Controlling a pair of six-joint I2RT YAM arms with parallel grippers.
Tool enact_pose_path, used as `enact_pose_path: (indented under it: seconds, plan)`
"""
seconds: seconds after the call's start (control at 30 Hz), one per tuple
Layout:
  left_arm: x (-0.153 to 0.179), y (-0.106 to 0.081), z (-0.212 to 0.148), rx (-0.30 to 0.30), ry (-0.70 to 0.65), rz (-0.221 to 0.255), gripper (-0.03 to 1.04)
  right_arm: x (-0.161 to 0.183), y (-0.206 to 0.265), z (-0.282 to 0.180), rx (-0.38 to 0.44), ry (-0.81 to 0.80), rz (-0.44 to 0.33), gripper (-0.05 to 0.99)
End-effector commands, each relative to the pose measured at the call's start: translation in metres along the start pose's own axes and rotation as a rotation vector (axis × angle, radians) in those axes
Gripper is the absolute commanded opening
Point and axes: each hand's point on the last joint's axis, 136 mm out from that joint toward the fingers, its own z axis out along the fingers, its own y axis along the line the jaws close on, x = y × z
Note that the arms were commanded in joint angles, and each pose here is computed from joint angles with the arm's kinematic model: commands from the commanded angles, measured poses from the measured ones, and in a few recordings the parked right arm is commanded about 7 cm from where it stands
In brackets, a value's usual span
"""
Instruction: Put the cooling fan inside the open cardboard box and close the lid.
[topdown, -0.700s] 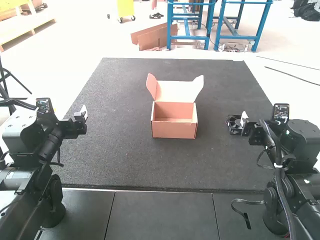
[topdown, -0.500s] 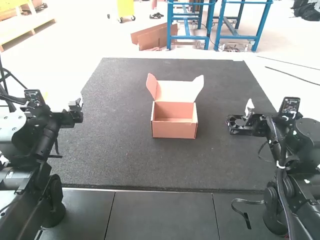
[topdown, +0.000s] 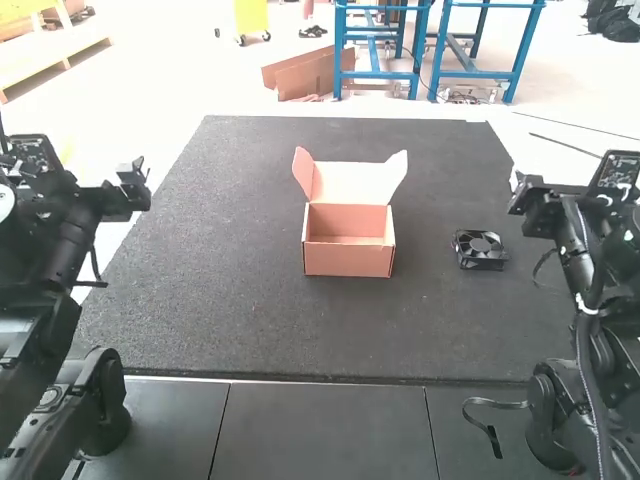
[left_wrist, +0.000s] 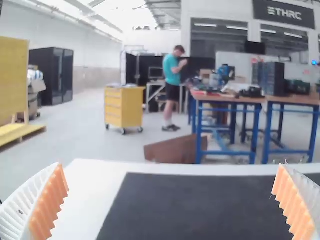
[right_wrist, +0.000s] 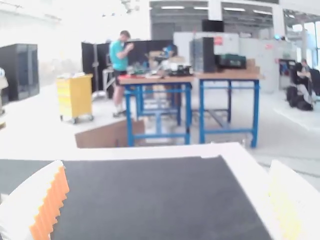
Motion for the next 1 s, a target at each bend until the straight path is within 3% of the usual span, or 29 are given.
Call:
enact_pose_path:
  seconds: [0.0,0.33,0.43,0.53,0.63,0.7,0.77,0.87,0.97]
  plan:
    - [-0.017,0.001,0.012,-0.01,0.023,0.006,0.97,-0.017,-0.009,0.012,0.057,0.021,-0.01,0.91]
    - [-0.011,0.004,0.052,-0.031,0.23,-0.017,0.97,-0.018,-0.011,0.058,0.115,0.262,0.055,0.91]
    - [-0.004,0.005,0.062,-0.039,0.327,-0.029,0.97,-0.002,-0.011,0.067,0.131,0.386,0.078,0.91]
    - [0.026,0.007,0.068,-0.05,0.481,-0.028,0.97,0.029,-0.011,0.073,0.16,0.532,0.11,0.91]
    - [0.045,0.005,0.068,-0.038,0.6,-0.028,0.97,0.05,-0.002,0.074,0.116,0.671,0.114,0.91]
    - [0.043,0.003,0.068,-0.031,0.631,-0.026,0.97,0.06,-0.006,0.073,0.133,0.743,0.112,0.91]
    - [0.044,0.001,0.067,-0.009,0.659,0.021,0.97,0.076,-0.012,0.069,0.15,0.836,0.094,0.9]
    - [0.055,0.001,0.063,-0.017,0.724,0.042,0.97,0.092,-0.017,0.061,0.127,0.951,0.107,0.9]
    - [0.063,-0.004,0.062,0.014,0.746,0.096,0.97,0.088,-0.028,0.061,0.084,0.96,0.058,0.9]
